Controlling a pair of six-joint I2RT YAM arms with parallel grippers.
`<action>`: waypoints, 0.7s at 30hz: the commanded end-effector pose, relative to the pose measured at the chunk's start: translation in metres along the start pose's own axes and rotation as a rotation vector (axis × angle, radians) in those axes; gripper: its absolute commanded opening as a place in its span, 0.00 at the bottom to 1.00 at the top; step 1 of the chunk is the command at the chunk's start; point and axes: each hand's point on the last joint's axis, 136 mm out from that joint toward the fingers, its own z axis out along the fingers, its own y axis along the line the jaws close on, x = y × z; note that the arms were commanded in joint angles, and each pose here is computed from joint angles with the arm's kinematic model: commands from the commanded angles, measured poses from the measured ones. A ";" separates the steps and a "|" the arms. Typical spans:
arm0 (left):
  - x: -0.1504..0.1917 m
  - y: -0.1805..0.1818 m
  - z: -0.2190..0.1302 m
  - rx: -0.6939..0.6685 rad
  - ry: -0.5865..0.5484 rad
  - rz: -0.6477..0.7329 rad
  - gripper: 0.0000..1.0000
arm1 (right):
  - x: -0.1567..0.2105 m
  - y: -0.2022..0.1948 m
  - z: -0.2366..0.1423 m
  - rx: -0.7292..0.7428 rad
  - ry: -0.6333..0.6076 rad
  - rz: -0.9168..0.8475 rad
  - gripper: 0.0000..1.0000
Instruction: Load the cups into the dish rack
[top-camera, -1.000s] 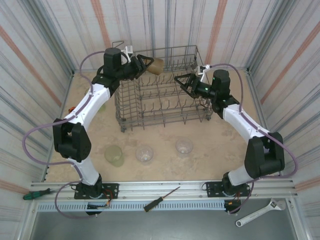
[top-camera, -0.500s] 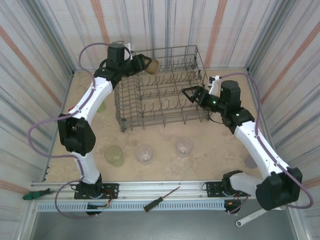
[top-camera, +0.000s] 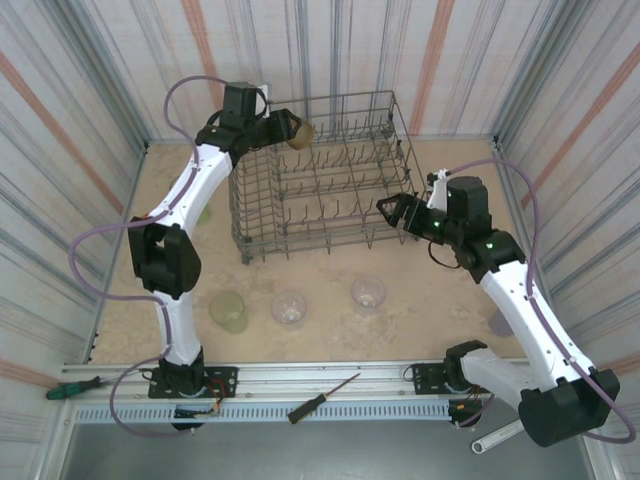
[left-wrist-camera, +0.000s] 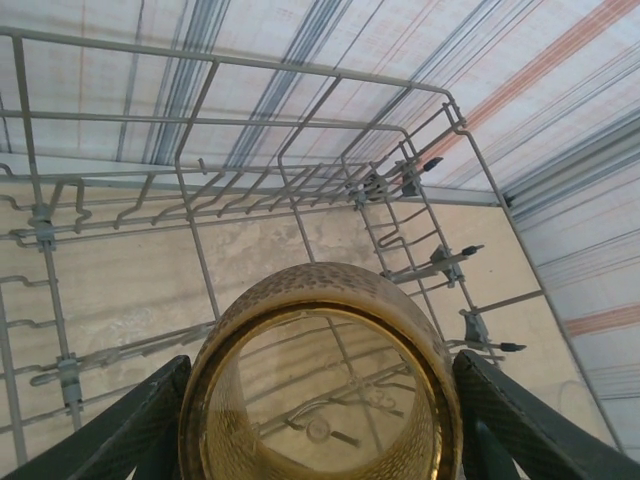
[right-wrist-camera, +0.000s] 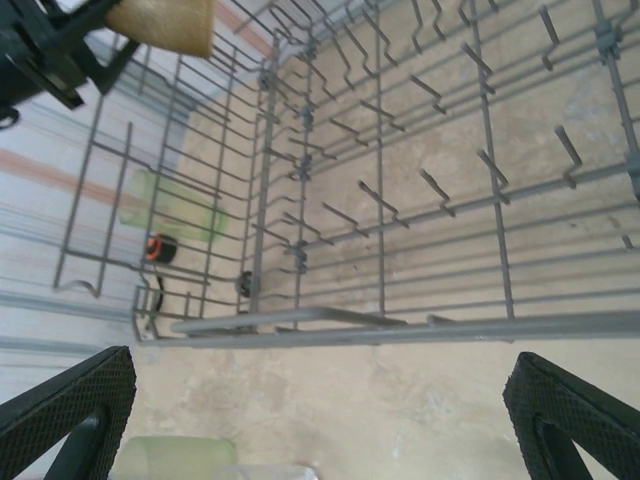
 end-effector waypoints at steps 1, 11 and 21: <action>-0.002 0.000 0.006 -0.043 -0.002 0.078 0.35 | 0.005 -0.004 -0.008 0.049 0.013 -0.042 0.99; 0.020 -0.001 0.041 -0.120 0.069 0.211 0.36 | 0.011 -0.011 -0.010 0.084 0.024 -0.076 0.99; 0.029 0.018 0.053 -0.217 0.103 0.253 0.35 | 0.015 -0.018 -0.003 0.108 0.059 -0.082 0.99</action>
